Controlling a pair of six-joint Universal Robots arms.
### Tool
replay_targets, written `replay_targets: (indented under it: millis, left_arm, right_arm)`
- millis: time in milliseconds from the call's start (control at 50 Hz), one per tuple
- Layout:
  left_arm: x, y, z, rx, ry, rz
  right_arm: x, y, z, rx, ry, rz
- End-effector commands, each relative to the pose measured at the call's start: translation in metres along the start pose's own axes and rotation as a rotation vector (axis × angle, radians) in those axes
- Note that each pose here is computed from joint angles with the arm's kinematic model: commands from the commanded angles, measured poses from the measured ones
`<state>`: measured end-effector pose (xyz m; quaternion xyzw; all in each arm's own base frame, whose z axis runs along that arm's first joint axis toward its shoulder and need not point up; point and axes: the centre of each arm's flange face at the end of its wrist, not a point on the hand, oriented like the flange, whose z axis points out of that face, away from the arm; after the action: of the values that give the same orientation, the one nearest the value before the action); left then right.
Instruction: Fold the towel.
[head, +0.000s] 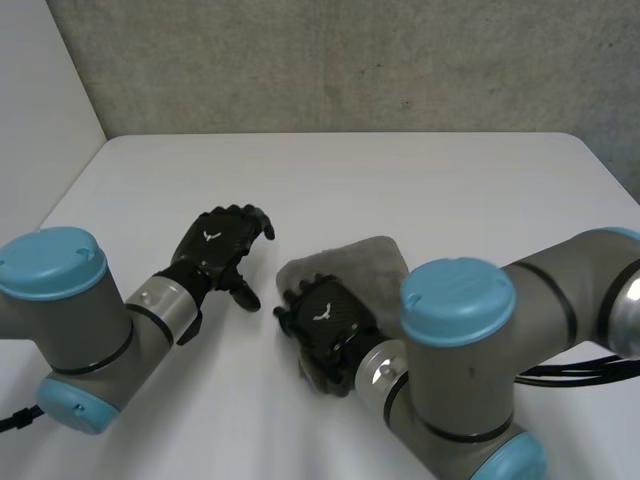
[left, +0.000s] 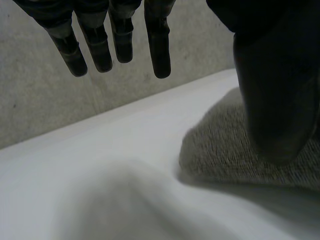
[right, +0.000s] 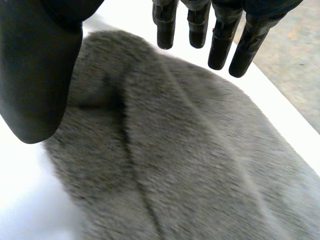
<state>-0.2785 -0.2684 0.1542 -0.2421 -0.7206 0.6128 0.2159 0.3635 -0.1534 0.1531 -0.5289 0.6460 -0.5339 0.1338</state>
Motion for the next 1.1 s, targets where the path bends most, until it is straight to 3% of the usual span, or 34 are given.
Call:
replay_targets:
  millis: [20,160,260,480,660,920,1020,1100]
  left_arm:
    - [0.007,-0.018,0.008,0.061,0.024,-0.007]
    - [0.028,-0.025,0.01,0.072,0.086,-0.171]
    - [0.043,-0.014,0.005,-0.001,0.116,-0.243]
    - [0.048,0.019,-0.002,-0.125,0.043,-0.256]
    - [0.046,0.032,-0.001,-0.159,0.02,-0.26]
    - [0.046,0.006,-0.001,-0.109,0.027,-0.228]
    - [0.045,-0.053,-0.007,0.005,0.023,-0.139]
    - [0.039,-0.092,-0.016,0.071,-0.031,-0.107]
  right_arm:
    - [0.044,-0.008,-0.014,0.017,0.125,0.078]
    - [0.108,-0.001,-0.024,0.055,0.26,0.351]
    - [0.128,0.015,-0.021,0.041,0.297,0.473]
    - [0.112,0.067,0.011,-0.107,0.249,0.544]
    - [0.113,0.077,0.017,-0.128,0.235,0.559]
    - [0.129,0.034,-0.004,-0.009,0.282,0.517]
    - [0.141,0.004,-0.021,0.077,0.331,0.487]
    - [0.162,-0.028,-0.049,0.155,0.469,0.461]
